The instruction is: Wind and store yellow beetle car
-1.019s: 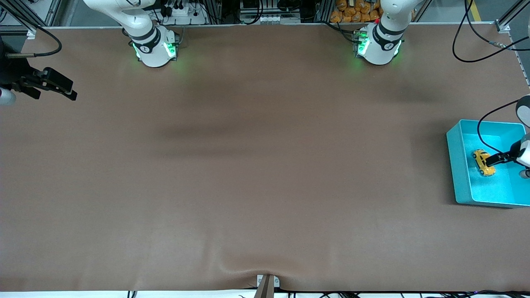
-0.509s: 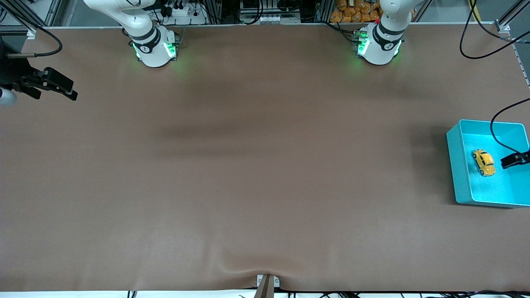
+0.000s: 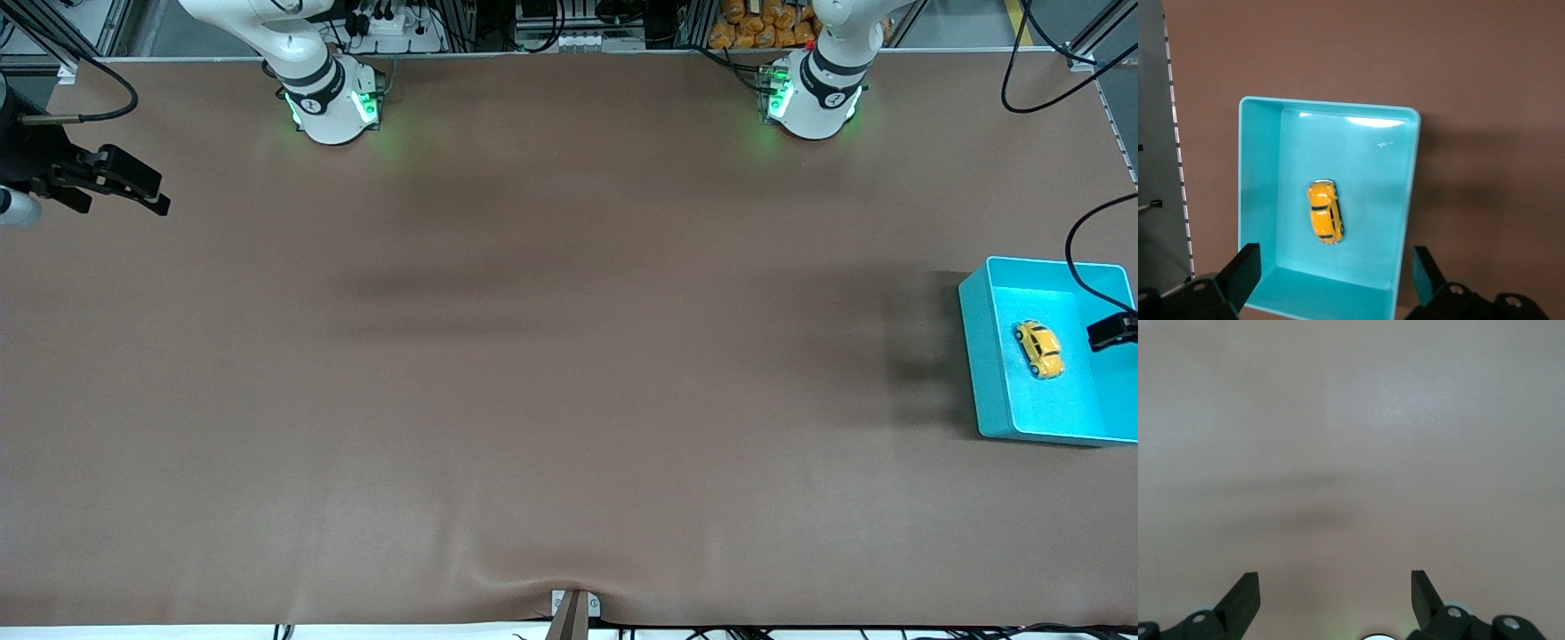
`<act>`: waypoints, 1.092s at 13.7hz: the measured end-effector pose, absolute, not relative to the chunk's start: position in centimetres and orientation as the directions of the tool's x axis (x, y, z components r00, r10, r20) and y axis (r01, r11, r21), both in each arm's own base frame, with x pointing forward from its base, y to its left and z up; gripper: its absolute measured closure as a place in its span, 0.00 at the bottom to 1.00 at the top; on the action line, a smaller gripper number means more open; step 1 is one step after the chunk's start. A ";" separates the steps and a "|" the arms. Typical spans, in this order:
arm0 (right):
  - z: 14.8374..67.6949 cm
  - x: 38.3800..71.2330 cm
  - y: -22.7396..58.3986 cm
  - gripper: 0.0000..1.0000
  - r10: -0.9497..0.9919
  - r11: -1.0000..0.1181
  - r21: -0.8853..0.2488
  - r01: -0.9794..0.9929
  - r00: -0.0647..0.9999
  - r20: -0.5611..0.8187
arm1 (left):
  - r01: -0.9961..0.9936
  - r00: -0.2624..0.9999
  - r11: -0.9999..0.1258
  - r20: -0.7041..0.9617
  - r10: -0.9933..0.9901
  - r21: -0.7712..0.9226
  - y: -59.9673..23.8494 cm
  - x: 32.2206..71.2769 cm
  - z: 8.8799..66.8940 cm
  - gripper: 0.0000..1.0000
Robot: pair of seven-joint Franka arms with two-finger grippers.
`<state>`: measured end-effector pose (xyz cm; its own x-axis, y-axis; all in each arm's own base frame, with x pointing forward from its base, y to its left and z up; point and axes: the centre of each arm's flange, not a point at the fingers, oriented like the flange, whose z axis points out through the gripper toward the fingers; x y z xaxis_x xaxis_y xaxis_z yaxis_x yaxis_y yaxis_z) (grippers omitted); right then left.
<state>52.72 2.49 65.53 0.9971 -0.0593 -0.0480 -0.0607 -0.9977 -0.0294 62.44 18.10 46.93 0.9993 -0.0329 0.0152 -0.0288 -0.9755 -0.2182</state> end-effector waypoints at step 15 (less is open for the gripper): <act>65.6 52.7 2.2 0.00 -0.064 -0.997 -0.029 -0.066 0.997 -0.047 | -0.086 0.994 -0.995 0.062 -0.089 -0.044 -4.0 57.8 60.0 0.00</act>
